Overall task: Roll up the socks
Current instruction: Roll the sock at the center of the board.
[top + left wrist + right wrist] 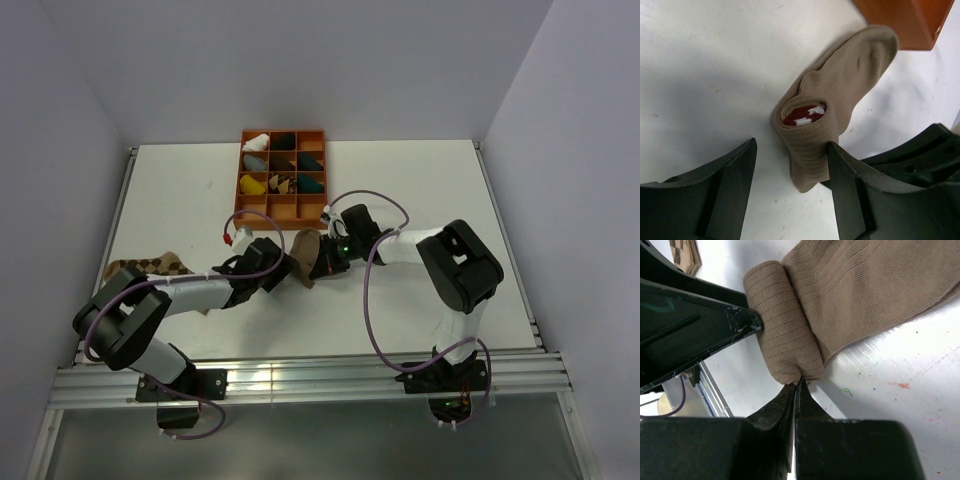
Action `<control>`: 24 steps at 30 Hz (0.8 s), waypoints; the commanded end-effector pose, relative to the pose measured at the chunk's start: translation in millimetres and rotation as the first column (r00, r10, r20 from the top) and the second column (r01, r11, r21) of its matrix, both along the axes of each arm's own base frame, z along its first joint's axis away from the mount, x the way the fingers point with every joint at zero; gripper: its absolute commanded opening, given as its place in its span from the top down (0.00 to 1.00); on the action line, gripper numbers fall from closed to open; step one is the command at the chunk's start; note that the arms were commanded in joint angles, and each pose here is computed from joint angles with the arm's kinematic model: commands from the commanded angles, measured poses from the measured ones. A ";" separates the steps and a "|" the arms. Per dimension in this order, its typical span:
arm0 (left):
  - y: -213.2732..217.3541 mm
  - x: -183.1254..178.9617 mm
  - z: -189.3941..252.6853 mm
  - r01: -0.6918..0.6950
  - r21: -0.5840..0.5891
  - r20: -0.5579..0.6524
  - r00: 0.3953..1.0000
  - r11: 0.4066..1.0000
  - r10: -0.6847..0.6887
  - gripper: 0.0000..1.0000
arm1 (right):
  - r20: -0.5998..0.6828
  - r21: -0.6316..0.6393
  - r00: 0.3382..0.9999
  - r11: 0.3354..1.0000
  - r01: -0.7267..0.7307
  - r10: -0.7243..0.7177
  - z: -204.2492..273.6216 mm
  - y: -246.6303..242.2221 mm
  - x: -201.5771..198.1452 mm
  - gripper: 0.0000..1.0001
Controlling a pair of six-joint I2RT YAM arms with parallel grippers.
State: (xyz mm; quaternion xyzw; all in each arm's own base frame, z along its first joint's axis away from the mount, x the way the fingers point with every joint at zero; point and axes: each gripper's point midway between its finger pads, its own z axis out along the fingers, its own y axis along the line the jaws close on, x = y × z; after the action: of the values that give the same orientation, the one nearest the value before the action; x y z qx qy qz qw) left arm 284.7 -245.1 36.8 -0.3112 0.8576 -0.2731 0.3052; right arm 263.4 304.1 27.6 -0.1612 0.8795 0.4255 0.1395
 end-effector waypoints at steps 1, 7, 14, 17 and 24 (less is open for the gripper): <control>-0.5 11.5 3.5 -0.052 0.006 0.021 0.998 0.999 0.052 0.37 | 0.030 -0.018 1.000 1.000 -0.009 0.009 -0.1 5.5 6.6 1.00; 3.8 13.6 -8.0 -0.086 0.020 0.010 0.996 0.996 0.086 0.39 | 0.029 -0.023 0.999 1.000 -0.018 0.019 -2.2 7.5 4.8 1.00; 4.5 16.3 9.0 -0.101 -0.057 0.081 0.991 0.993 0.105 0.37 | 0.022 -0.027 0.999 0.999 -0.023 0.023 -4.7 8.5 3.0 1.00; 4.8 19.0 15.2 -0.098 -0.049 0.103 0.989 0.994 0.103 0.35 | 0.023 -0.024 0.999 0.999 -0.024 0.025 -4.1 9.7 3.3 1.00; -0.9 17.6 -3.6 -0.080 -0.009 0.033 0.996 0.997 0.080 0.37 | 0.028 -0.030 0.999 0.999 -0.029 0.030 -2.8 11.3 4.3 1.00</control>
State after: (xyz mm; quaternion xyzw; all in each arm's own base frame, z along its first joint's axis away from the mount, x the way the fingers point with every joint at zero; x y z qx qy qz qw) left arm 298.7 -243.4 38.1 -0.3396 0.8332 -0.2818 0.3332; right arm 262.3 310.5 26.5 -0.1704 0.8796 0.4225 0.1370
